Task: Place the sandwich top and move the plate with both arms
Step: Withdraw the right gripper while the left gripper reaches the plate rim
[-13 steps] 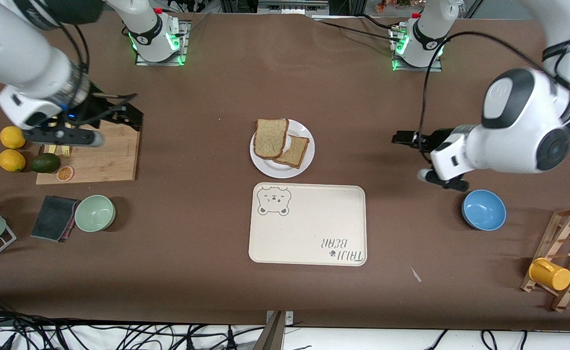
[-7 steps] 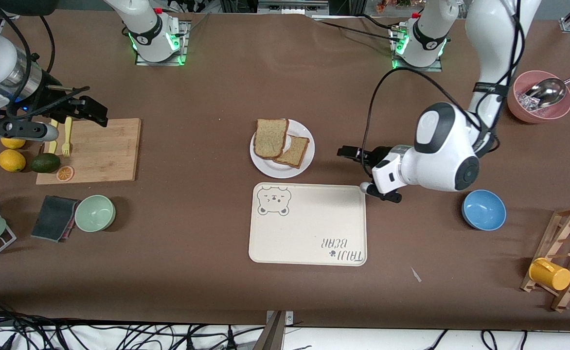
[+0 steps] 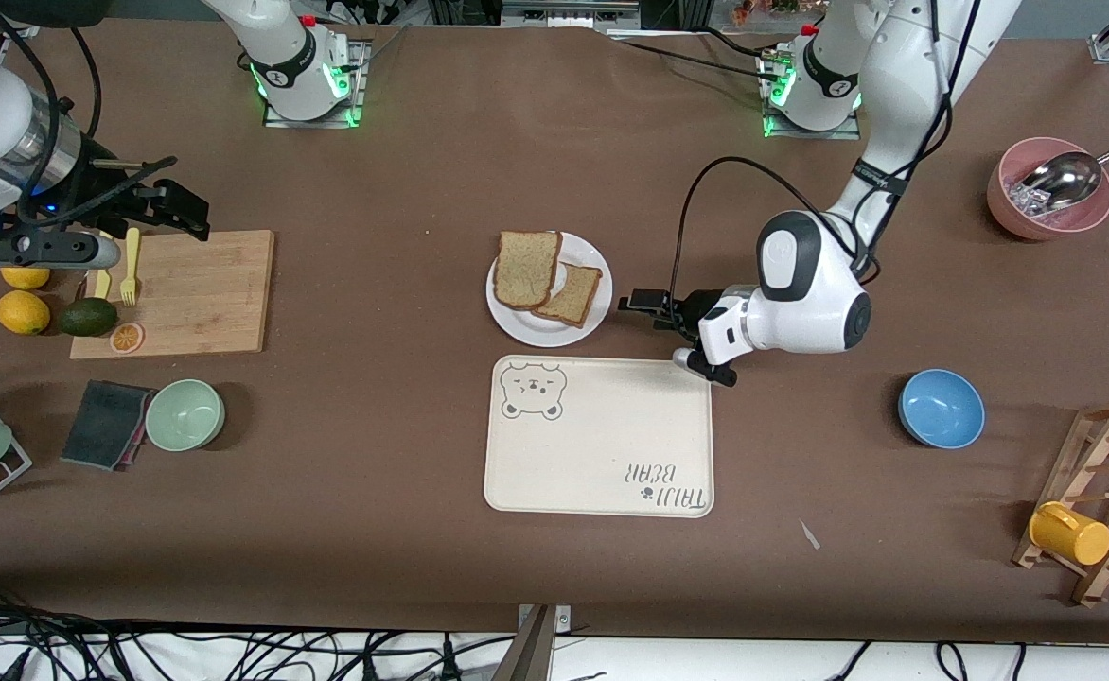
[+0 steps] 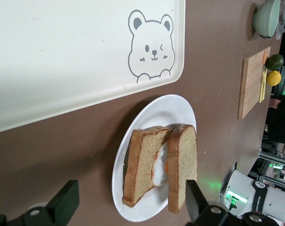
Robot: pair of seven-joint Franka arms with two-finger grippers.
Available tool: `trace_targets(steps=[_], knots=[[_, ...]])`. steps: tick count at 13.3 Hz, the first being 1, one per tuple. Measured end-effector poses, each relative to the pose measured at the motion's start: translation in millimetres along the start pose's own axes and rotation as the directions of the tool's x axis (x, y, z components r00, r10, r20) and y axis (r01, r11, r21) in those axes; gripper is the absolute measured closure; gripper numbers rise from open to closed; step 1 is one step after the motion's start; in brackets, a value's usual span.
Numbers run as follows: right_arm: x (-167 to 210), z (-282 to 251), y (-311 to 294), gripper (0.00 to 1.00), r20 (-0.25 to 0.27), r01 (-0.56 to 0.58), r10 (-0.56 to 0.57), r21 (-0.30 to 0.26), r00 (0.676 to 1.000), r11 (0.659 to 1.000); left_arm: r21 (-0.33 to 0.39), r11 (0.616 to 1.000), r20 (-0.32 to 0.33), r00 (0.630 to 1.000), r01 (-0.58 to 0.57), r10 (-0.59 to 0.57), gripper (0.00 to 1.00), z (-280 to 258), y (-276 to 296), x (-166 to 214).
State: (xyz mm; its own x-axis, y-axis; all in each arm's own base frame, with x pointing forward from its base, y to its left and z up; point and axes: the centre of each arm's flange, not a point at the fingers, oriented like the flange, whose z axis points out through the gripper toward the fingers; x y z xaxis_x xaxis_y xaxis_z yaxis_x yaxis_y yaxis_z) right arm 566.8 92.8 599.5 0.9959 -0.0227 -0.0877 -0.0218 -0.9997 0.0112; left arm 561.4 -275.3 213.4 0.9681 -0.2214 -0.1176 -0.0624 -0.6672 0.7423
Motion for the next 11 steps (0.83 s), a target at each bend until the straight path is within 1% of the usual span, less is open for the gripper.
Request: trace_targets(steps=[2, 5, 7, 8, 9, 10, 11], knots=[[1.2, 1.5, 6.7, 0.00, 0.004, -0.012, 0.012, 0.000, 1.000, 1.000, 0.007, 1.000, -0.046, 0.999, -0.028, 0.028, 0.02, 17.9, -9.1, -3.2], [1.7, 4.4, 8.7, 0.00, 0.010, -0.016, 0.016, -0.001, 1.000, 1.000, -0.045, 0.997, -0.136, 0.989, -0.065, 0.058, 0.06, 50.4, -19.8, -13.1], [1.6, 4.8, 8.5, 0.00, 0.011, -0.015, 0.015, -0.001, 1.000, 1.000, -0.044, 0.995, -0.144, 0.986, -0.094, 0.087, 0.24, 73.4, -22.0, -24.5], [1.7, 5.4, 8.5, 0.00, 0.012, -0.015, 0.015, -0.002, 1.000, 1.000, -0.040, 0.994, -0.137, 0.986, -0.101, 0.094, 0.24, 78.6, -23.9, -27.5], [2.1, 6.5, 8.4, 0.00, 0.014, -0.015, 0.015, -0.002, 1.000, 1.000, -0.037, 0.994, -0.133, 0.986, -0.101, 0.096, 0.32, 80.6, -26.1, -29.2], [2.6, 7.6, 8.4, 0.00, 0.016, -0.015, 0.015, -0.002, 1.000, 1.000, -0.034, 0.994, -0.129, 0.987, -0.104, 0.099, 0.45, 82.4, -28.3, -31.3], [3.0, 8.5, 8.4, 0.00, 0.018, -0.015, 0.015, -0.002, 1.000, 1.000, -0.032, 0.994, -0.125, 0.987, -0.105, 0.100, 0.54, 84.0, -30.2, -33.4]])
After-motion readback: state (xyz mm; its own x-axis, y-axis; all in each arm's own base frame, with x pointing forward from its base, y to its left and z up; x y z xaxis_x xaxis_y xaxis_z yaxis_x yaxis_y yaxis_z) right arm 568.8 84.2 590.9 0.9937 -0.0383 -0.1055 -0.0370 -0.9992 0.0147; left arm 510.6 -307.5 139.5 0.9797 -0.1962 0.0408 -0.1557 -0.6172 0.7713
